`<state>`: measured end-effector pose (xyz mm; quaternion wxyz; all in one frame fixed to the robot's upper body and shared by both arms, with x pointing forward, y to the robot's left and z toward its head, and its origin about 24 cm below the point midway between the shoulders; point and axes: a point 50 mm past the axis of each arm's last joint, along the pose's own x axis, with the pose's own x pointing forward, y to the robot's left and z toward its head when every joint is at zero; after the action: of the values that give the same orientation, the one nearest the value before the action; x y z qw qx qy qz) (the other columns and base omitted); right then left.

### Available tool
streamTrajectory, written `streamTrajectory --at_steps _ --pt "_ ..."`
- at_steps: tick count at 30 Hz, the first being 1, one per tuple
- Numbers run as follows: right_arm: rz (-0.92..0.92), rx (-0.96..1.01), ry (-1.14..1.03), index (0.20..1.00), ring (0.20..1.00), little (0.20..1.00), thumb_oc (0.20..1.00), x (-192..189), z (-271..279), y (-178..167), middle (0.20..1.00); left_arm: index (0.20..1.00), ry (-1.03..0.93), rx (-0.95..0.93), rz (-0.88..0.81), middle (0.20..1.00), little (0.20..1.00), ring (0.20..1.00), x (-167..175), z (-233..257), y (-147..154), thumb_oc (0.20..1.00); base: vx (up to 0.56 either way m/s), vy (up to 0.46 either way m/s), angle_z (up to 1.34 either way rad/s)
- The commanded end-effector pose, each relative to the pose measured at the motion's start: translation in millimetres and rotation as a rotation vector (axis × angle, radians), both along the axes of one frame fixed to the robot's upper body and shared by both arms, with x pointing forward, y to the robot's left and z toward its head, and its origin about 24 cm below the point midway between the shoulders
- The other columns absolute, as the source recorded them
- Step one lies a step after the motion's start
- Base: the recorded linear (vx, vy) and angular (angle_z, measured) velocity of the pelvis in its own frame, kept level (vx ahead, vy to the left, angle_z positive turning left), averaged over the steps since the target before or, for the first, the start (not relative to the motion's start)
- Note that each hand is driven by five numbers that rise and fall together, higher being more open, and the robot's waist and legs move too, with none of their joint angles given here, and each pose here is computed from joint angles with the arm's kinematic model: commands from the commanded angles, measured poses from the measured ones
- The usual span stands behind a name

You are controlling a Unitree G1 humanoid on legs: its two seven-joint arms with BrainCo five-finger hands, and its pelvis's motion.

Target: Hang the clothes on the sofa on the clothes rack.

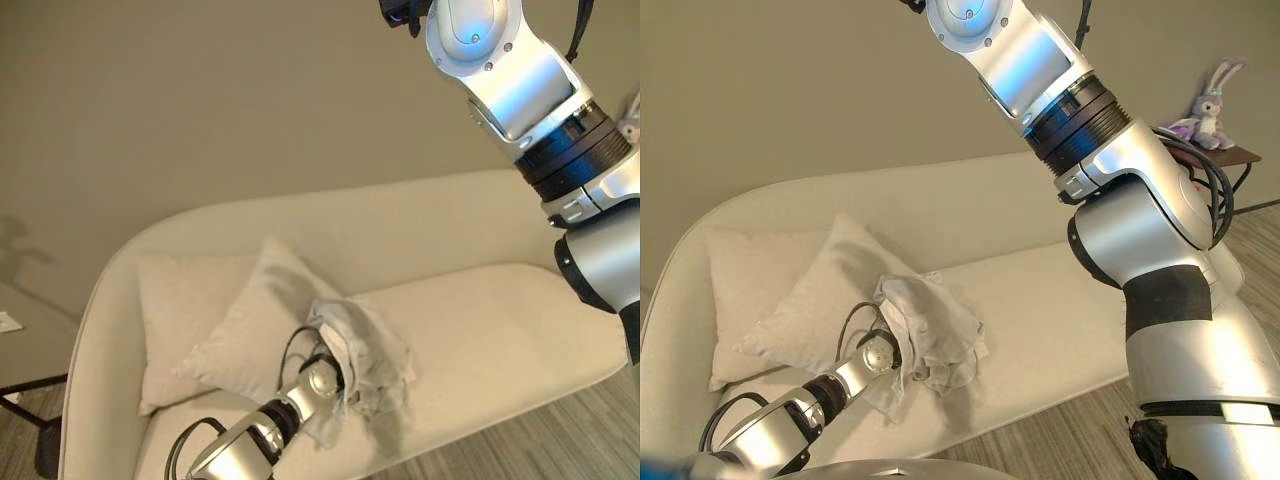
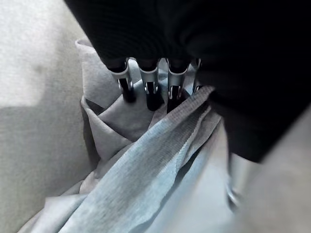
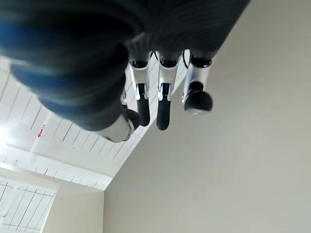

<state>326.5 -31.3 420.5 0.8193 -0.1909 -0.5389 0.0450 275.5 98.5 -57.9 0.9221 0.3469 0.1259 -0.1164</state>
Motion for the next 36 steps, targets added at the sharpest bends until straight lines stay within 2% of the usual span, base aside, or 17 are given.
streamTrajectory --at_steps 1,5,7,8,11,12,13,14,22,25,28,32,33,36 --pt "-0.058 0.025 -0.059 0.473 0.473 0.473 0.473 -6.3 34.3 -14.5 0.473 0.200 -0.043 -0.009 0.083 0.200 0.200 0.200 21.7 13.4 12.7 0.200 -0.02 -0.008 -0.05" --pt "-0.092 0.004 -0.049 0.467 0.467 0.467 0.467 -1.5 28.4 -21.5 0.467 0.200 -0.061 -0.021 0.122 0.200 0.200 0.200 24.0 16.2 18.4 0.200 0.00 0.000 0.00" --pt "-0.097 0.000 -0.045 0.492 0.492 0.492 0.492 -0.7 27.0 -23.5 0.492 0.200 -0.069 -0.016 0.130 0.200 0.200 0.200 23.3 16.1 21.7 0.200 0.00 0.000 0.00" --pt "-0.101 -0.003 -0.046 0.533 0.533 0.533 0.533 -0.5 26.3 -24.8 0.533 0.200 -0.075 -0.022 0.136 0.200 0.200 0.200 23.3 16.8 22.7 0.200 0.00 0.000 0.00" --pt "-0.127 -0.015 -0.041 0.551 0.551 0.551 0.551 2.8 20.4 -29.2 0.551 0.200 -0.105 -0.066 0.166 0.200 0.200 0.200 26.3 23.1 24.6 0.200 0.00 0.000 0.00" --pt "-0.141 -0.020 -0.046 0.636 0.636 0.636 0.636 3.2 16.1 -34.0 0.636 0.200 -0.150 -0.087 0.177 0.200 0.200 0.200 29.5 31.0 26.8 0.200 0.00 0.000 0.00" --pt "-0.145 -0.030 -0.051 0.765 0.765 0.765 0.765 2.5 14.7 -35.4 0.765 0.200 -0.167 -0.092 0.181 0.200 0.200 0.200 30.7 34.0 27.8 0.200 0.00 0.000 0.00" --pt "-0.156 -0.053 -0.053 1.000 1.000 1.000 1.000 2.8 9.6 -37.4 1.000 0.200 -0.193 -0.101 0.188 0.200 0.200 0.200 32.7 38.9 29.2 0.200 0.00 0.000 0.00" --pt "-0.158 -0.170 -0.097 1.000 1.000 1.000 1.000 -15.2 -36.9 -63.6 1.000 0.200 -0.411 -0.174 0.246 0.200 0.200 0.200 46.2 81.0 33.4 0.200 0.00 0.000 0.01" --pt "-0.184 -0.156 -0.013 1.000 1.000 1.000 1.000 -12.6 -75.1 -90.3 1.000 0.200 -0.512 -0.171 0.241 0.200 0.200 0.200 46.1 96.4 31.5 0.200 0.00 0.000 0.00" --pt "-0.194 -0.161 0.062 1.000 1.000 1.000 1.000 -8.2 -101.6 -99.1 1.000 0.200 -0.533 -0.161 0.224 0.200 0.200 0.200 43.5 97.9 29.5 0.200 0.00 0.000 0.00" --pt "-0.218 -0.124 0.302 1.000 1.000 1.000 1.000 6.4 -173.7 -112.2 1.000 0.200 -0.561 -0.177 0.203 0.200 0.200 0.200 39.0 100.0 19.7 0.200 0.03 0.000 0.03" --pt "-0.236 -0.101 0.427 1.000 1.000 1.000 1.000 12.0 -209.1 -114.3 1.000 0.200 -0.583 -0.172 0.182 0.200 0.200 0.200 36.6 101.5 14.0 0.200 0.02 0.004 0.09" --pt "-0.277 -0.072 0.563 1.000 1.000 1.000 1.000 17.9 -246.0 -118.1 1.000 0.200 -0.589 -0.186 0.172 0.200 0.200 0.200 33.9 101.2 8.6 0.200 0.03 0.005 0.12"
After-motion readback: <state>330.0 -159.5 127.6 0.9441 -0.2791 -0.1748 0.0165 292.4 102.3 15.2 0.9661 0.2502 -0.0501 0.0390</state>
